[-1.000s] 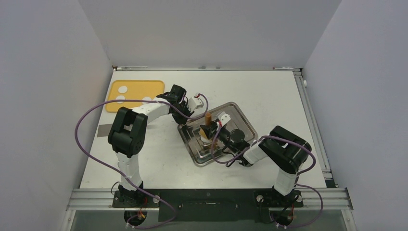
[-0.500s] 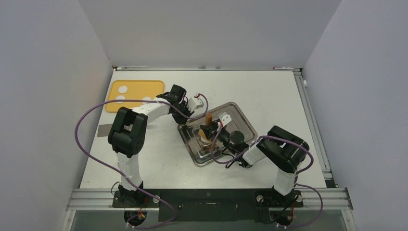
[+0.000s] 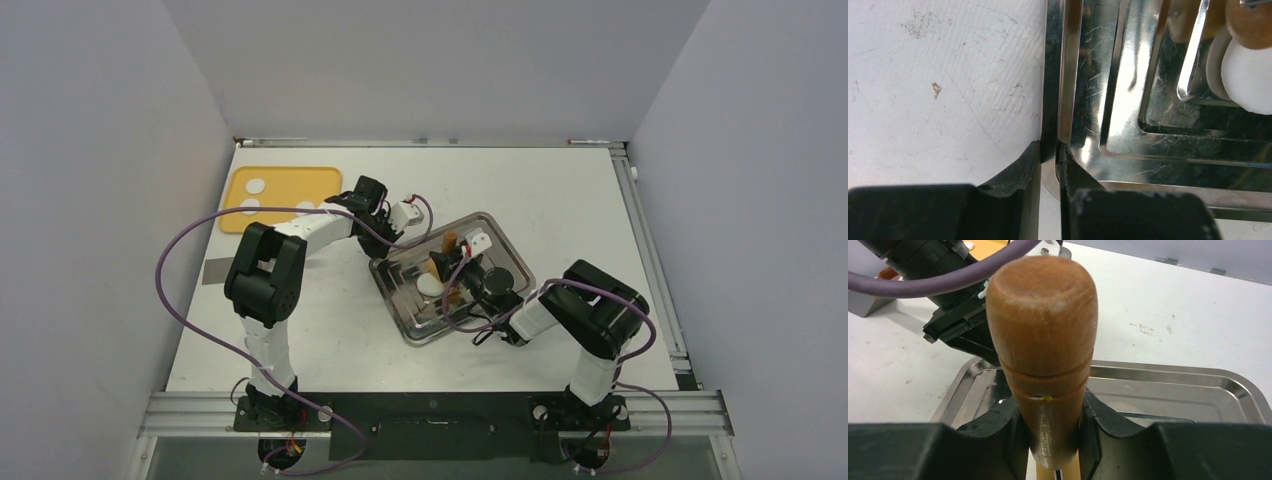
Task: Roll out the dumpling wrappers from the dough
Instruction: Flatten out the dough on the work surface.
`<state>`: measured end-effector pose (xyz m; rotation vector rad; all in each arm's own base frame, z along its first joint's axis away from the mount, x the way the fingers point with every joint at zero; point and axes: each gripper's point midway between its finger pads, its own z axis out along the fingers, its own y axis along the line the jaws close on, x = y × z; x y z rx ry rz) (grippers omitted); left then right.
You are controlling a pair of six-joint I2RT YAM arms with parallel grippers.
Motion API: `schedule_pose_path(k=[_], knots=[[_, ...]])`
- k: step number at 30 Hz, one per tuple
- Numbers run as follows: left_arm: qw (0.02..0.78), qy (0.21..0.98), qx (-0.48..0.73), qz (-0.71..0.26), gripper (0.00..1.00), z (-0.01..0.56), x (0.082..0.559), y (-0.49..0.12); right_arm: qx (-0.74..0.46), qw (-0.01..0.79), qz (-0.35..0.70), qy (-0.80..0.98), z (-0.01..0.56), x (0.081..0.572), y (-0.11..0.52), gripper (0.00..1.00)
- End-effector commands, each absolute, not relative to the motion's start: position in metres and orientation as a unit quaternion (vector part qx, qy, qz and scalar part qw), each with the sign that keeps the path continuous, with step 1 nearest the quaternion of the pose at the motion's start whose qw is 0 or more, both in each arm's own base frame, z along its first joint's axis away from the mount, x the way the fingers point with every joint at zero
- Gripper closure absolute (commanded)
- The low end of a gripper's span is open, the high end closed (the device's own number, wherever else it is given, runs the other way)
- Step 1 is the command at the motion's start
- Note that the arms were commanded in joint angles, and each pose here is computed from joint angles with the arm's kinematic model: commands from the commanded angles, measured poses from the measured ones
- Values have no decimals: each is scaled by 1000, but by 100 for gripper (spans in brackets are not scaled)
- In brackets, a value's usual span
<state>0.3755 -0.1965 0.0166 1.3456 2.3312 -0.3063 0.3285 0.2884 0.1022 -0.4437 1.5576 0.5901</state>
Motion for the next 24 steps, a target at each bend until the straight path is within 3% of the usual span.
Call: schedule_pose_path(k=[1,13,20,24], knots=[[114,859,480,-134,100,-33,329,-186,-258,536,249,764,12,273,298,92],[110,860,480,-134,100,-34,329,-186,-232,545,191,783,20,311,259,92],[109,860,480,-134,100,-34,329,-186,-298,510,211,779,0,262,302,92],[110,860,480,-133,100,-34,329,-186,-288,521,188,781,4,266,293,92]])
